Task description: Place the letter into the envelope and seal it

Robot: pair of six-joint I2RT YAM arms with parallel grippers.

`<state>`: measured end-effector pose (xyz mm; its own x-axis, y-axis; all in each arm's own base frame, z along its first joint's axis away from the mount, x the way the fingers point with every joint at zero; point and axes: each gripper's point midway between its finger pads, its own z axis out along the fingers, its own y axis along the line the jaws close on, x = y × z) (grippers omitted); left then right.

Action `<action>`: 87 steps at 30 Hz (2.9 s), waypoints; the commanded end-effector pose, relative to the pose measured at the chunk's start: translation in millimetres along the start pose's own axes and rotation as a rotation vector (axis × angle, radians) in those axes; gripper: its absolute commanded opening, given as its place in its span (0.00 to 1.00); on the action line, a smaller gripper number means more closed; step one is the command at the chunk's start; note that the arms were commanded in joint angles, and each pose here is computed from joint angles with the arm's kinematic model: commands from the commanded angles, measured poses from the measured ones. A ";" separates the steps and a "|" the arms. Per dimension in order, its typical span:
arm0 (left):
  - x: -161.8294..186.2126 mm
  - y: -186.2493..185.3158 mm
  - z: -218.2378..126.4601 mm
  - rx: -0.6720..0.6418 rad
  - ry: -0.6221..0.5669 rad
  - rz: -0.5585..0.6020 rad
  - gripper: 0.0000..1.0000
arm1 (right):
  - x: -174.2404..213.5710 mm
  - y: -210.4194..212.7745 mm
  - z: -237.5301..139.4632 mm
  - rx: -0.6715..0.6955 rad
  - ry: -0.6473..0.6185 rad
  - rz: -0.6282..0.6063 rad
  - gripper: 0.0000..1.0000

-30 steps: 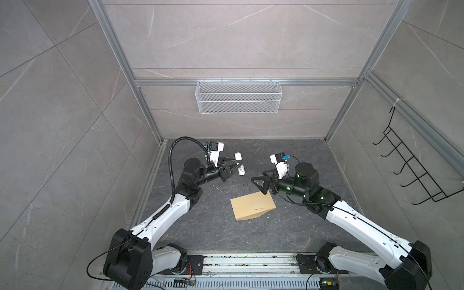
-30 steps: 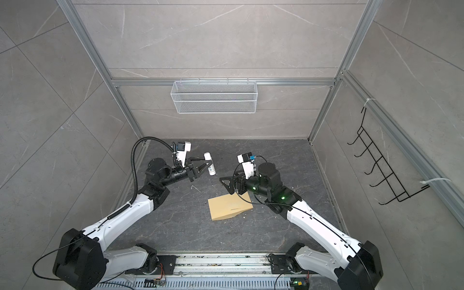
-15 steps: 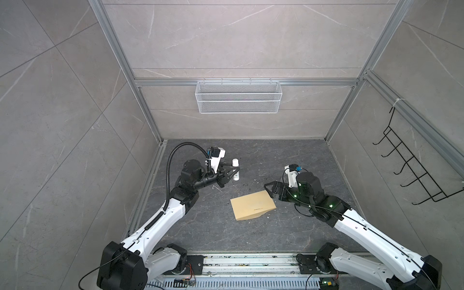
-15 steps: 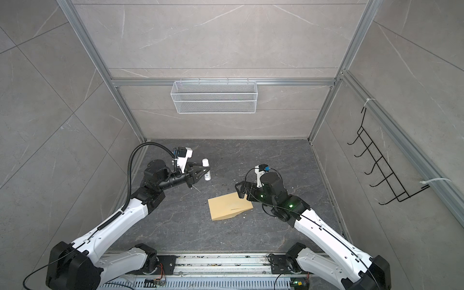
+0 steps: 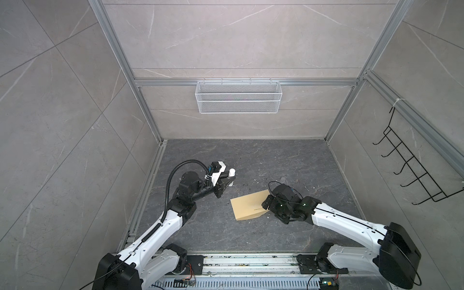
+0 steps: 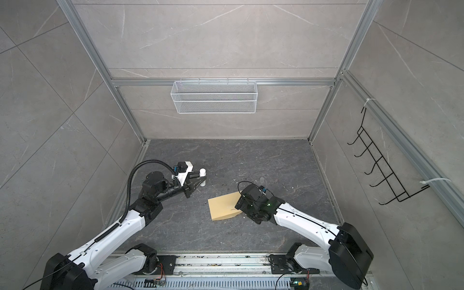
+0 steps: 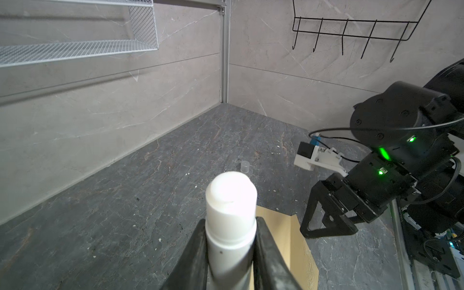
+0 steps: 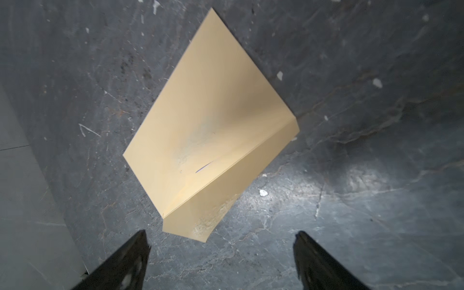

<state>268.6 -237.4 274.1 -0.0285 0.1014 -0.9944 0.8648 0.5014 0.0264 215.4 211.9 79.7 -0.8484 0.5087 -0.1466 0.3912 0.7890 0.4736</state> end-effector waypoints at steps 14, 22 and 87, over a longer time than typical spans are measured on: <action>-28.4 -7.7 -5.4 0.015 -0.095 0.148 0.00 | 9.5 11.4 34.1 0.029 -0.013 0.142 0.61; -27.0 -8.2 -4.3 0.020 -0.091 0.140 0.00 | 8.7 18.2 48.8 0.028 -0.012 0.133 0.36; -3.1 16.1 -0.2 -0.107 -0.037 -0.047 0.00 | -60.5 67.4 53.3 0.129 0.359 -0.782 0.24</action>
<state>279.9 -228.6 257.7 -0.0986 0.0937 -0.9907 0.8088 0.5876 -0.0249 305.2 248.7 64.9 -0.9345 -0.3507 -0.0603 -0.3555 0.9122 0.2037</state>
